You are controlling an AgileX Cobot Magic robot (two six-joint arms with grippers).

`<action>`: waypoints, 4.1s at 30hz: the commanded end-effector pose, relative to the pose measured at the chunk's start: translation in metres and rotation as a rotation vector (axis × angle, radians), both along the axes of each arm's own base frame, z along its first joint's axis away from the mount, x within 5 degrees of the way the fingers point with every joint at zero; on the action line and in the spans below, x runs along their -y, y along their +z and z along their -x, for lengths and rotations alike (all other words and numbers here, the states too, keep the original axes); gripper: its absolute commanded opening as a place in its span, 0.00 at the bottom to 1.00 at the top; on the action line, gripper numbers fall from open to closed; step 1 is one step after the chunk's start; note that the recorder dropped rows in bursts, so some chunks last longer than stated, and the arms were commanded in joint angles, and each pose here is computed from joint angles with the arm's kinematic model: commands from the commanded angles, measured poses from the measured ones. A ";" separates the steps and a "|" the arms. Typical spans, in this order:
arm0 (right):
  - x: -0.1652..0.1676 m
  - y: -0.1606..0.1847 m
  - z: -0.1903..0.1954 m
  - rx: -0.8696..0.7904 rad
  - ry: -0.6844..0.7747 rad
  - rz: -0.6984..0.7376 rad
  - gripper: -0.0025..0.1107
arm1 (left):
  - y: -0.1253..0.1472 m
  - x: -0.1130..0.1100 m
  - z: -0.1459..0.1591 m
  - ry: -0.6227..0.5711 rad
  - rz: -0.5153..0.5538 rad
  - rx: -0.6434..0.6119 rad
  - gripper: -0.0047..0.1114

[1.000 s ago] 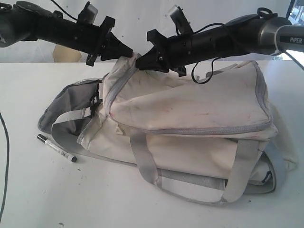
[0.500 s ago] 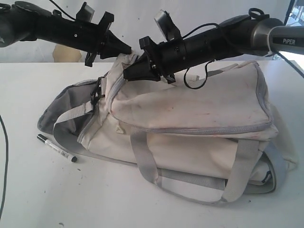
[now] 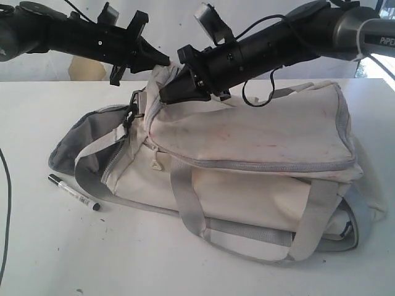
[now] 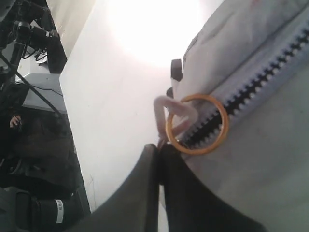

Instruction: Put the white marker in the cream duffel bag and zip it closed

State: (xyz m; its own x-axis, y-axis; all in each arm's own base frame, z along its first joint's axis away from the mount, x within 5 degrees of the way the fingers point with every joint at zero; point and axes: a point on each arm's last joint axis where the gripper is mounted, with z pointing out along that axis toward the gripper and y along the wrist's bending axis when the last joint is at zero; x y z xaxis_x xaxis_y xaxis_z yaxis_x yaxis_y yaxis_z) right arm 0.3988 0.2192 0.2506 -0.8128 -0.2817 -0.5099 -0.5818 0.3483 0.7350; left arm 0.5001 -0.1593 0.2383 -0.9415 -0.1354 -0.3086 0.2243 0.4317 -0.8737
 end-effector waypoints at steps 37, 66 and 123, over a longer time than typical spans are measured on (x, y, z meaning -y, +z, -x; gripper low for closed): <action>-0.039 0.030 0.072 -0.007 0.077 0.481 0.38 | 0.007 -0.011 -0.005 0.017 0.009 0.089 0.04; -0.038 0.029 0.071 -0.213 -0.108 0.509 0.31 | 0.002 -0.043 0.004 -0.103 -0.203 0.111 0.77; -0.007 0.039 0.059 -0.106 -0.180 0.613 0.31 | -0.039 -0.013 0.109 -0.142 -0.260 0.053 0.71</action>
State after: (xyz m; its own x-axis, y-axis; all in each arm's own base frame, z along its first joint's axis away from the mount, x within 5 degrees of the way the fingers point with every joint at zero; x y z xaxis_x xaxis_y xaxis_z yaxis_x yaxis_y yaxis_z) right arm 0.3402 0.2288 0.2863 -0.9114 -0.3548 -0.2083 -0.4110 0.8080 0.4220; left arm 0.3903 -0.1438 0.2020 -0.9214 0.1093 -0.3730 0.3580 0.6120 -0.7052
